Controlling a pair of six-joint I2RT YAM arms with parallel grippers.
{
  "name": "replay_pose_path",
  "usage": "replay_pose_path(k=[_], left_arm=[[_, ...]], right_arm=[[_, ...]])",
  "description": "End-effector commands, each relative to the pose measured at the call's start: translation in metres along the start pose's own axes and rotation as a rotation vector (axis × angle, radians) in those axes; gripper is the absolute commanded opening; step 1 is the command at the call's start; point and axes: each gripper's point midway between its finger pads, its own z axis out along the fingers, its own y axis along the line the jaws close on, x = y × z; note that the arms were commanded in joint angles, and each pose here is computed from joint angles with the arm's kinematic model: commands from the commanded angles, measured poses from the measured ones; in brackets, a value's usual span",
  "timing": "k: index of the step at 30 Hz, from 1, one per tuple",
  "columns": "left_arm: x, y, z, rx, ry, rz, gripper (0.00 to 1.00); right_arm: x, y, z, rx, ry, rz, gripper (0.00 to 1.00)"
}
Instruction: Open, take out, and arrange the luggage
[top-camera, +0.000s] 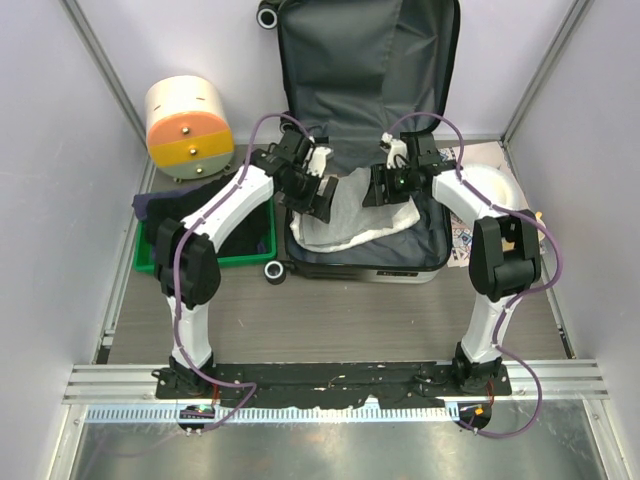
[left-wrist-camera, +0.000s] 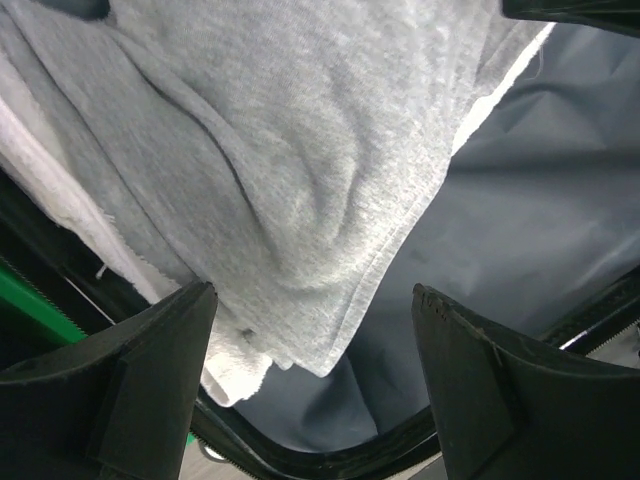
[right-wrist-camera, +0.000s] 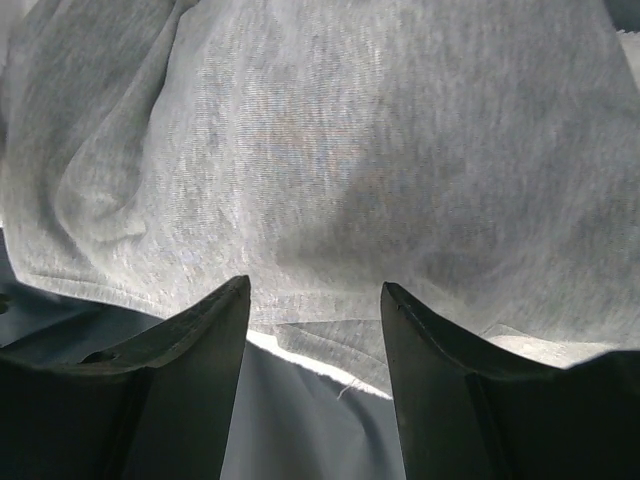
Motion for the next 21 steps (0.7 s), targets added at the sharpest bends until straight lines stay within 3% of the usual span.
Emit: replay_pose_path(k=[1,10,16,21], left_arm=[[-0.007,-0.002,-0.007,-0.06,-0.076,-0.1,0.83],[-0.007,0.059,-0.005,-0.417,-0.113,-0.212,0.78],[-0.004,0.043,0.016,-0.332,-0.083,-0.218,0.76],[0.0,0.04,0.035,-0.302,-0.071,-0.225,0.67]], right_arm=[[-0.014,0.014,-0.014,-0.025,-0.068,-0.02,0.6],[-0.005,-0.005,-0.008,0.016,-0.051,0.018,0.59],[-0.003,-0.011,-0.009,0.02,-0.05,0.034,0.59],[-0.008,-0.009,-0.015,0.009,-0.061,0.025,0.59]])
